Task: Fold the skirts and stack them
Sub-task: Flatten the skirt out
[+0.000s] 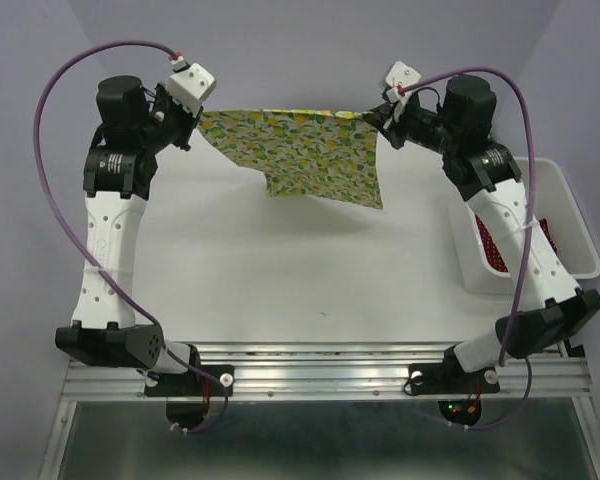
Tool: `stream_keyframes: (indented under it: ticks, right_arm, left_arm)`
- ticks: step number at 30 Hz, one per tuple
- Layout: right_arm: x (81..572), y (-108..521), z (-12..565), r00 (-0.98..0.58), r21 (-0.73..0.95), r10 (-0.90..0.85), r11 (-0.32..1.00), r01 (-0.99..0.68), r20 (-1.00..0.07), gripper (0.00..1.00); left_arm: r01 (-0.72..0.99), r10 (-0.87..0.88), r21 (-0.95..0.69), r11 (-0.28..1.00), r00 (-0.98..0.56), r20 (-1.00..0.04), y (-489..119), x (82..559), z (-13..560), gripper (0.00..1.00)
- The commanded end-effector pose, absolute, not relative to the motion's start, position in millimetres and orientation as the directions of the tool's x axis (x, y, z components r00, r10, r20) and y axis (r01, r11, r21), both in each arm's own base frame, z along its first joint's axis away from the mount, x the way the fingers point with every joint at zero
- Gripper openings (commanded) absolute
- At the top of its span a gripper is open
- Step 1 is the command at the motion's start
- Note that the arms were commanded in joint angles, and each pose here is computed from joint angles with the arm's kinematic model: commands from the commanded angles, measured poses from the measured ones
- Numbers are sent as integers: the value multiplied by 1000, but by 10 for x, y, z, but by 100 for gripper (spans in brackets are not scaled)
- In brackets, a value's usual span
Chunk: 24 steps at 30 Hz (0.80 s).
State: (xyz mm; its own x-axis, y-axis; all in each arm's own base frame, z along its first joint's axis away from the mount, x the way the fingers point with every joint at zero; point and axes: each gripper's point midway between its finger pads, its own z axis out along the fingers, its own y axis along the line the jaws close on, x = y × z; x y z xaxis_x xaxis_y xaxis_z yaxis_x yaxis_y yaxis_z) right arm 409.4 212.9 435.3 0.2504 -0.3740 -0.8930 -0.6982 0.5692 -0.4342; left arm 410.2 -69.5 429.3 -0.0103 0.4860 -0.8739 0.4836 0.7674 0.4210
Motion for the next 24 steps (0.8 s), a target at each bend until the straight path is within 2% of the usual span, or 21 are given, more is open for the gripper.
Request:
stream_keyframes:
  ticks: [1,7,12,15,18,24]
  right_arm:
    - [3757,1925,4970,383,-474,-290,651,-593,-877,1]
    - [3369,1928,4913,372,-442,-247,612,-656,-895,1]
    - [2954,1934,4868,338,-382,-186,572,-726,-923,1]
    - [2865,1925,4893,311,-345,-160,576,-741,-937,1]
    - [2931,1920,4770,284,-335,-180,582,-741,-942,1]
    - [3478,1978,3819,100,-249,-266,617,-747,-959,1]
  left_arm:
    - [329,444,442,834,74,-893,-498,3794,4786,0]
    - [294,410,427,855,123,-904,-469,3275,4912,0]
    - [348,386,415,841,152,-910,-571,2938,4870,0]
    - [350,374,410,842,168,-912,-584,2805,4920,0]
    - [351,375,407,843,159,-913,-580,2821,4918,0]
    - [390,391,374,841,40,-920,-582,3290,4376,0]
